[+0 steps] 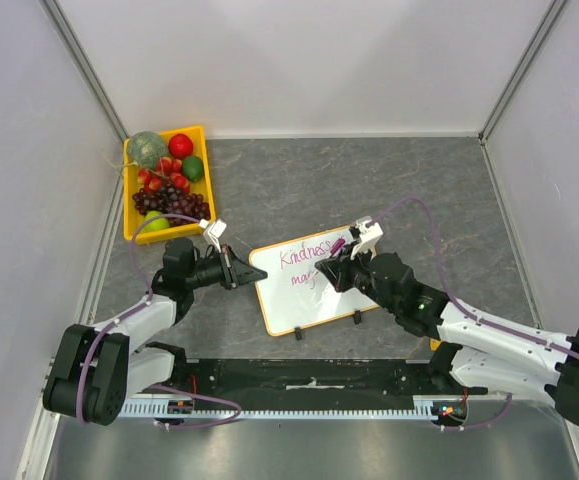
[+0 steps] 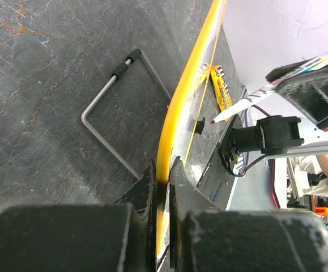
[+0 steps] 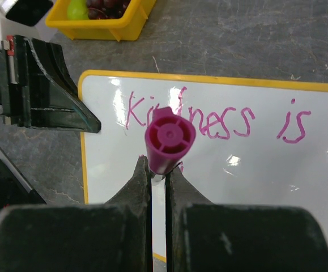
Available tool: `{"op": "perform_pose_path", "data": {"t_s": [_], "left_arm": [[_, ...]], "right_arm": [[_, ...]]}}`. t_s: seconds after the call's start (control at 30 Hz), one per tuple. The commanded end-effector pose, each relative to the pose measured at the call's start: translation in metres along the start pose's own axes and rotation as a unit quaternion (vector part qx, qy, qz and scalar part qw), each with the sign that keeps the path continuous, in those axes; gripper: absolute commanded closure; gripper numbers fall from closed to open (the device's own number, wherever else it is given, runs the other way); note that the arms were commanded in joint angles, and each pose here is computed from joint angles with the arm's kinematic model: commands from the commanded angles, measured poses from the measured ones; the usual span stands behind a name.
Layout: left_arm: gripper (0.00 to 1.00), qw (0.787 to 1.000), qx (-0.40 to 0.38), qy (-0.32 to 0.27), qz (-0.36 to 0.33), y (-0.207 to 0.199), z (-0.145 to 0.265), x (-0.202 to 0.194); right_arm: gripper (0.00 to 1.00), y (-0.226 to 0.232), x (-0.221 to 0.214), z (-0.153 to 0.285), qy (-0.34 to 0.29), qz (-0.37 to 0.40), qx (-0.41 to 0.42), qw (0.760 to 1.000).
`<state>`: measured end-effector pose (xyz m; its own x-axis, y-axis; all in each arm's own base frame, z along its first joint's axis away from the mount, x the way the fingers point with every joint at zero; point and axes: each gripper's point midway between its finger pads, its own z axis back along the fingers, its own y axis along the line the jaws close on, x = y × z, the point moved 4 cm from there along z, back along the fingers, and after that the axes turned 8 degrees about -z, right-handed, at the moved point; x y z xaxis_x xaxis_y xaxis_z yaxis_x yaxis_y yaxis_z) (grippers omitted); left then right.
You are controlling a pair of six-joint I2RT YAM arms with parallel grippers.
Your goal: Write a sentence on the whiteboard
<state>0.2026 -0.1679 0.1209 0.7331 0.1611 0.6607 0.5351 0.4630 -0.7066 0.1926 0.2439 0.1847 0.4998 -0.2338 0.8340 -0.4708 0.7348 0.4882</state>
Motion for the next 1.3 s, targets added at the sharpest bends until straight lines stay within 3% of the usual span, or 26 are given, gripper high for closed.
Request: {"op": "perform_pose_path", "data": {"t_s": [0.0, 1.27], "left_arm": [[0.98, 0.997, 0.068, 0.023, 0.009, 0.025, 0.001, -0.02], [0.98, 0.997, 0.067, 0.022, 0.008, 0.024, 0.001, -0.019]], "right_arm": [[1.0, 0.02, 0.038, 0.002, -0.05, -0.008, 0.029, 0.998], [1.0, -0.025, 0.026, -0.01, -0.035, -0.017, -0.043, 0.998]]}}
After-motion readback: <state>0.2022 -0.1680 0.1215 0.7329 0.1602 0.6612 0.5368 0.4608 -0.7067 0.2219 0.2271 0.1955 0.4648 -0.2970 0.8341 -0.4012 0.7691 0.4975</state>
